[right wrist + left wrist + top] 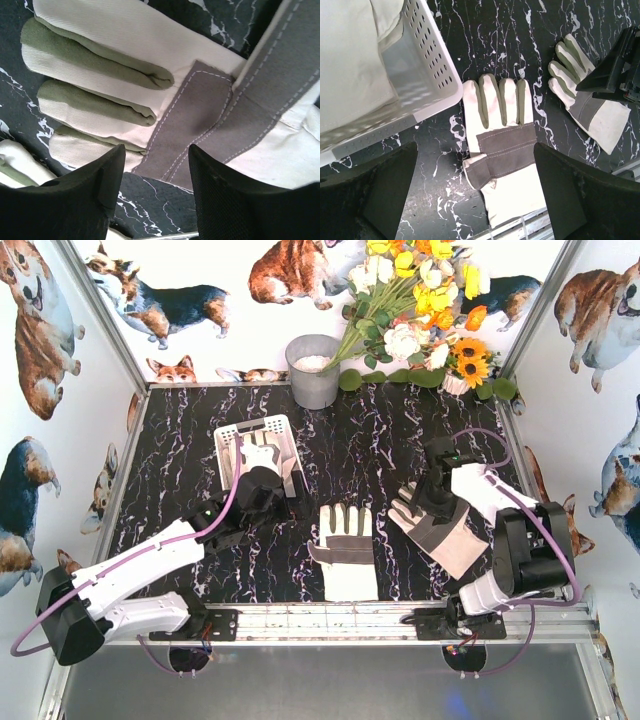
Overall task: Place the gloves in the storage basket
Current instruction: Adjust the glove at the center of the board.
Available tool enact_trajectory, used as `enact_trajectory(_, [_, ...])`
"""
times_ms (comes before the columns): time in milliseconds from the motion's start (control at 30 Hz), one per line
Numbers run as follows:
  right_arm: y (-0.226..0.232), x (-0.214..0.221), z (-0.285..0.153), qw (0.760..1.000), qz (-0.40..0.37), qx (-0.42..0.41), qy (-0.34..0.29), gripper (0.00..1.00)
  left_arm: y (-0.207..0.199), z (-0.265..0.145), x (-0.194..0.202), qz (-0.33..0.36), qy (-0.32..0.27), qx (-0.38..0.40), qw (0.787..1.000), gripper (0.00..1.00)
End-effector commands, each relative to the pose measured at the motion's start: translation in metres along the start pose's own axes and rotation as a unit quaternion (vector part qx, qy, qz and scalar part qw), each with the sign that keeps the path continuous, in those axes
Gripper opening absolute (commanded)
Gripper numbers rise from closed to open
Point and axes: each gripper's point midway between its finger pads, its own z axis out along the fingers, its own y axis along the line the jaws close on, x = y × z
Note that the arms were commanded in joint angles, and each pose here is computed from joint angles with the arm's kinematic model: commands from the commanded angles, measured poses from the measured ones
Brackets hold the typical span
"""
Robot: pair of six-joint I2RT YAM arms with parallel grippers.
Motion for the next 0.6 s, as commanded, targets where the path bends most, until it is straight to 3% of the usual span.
enact_trajectory(0, [0.016, -0.009, 0.008, 0.999, 0.002, -0.034, -0.009, 0.54, -0.001, -0.001, -0.005, -0.007, -0.009, 0.008, 1.0, 0.94])
enact_trajectory(267, [0.028, -0.006, 0.026, 0.995, 0.093, -0.041, 0.003, 0.51, 0.002, -0.004, -0.002, -0.015, -0.009, 0.007, 1.0, 0.94])
enact_trajectory(567, [0.038, -0.047, 0.032, 0.975, 0.209, -0.036, -0.063, 0.51, 0.007, -0.017, -0.008, -0.031, -0.026, 0.004, 0.999, 0.95])
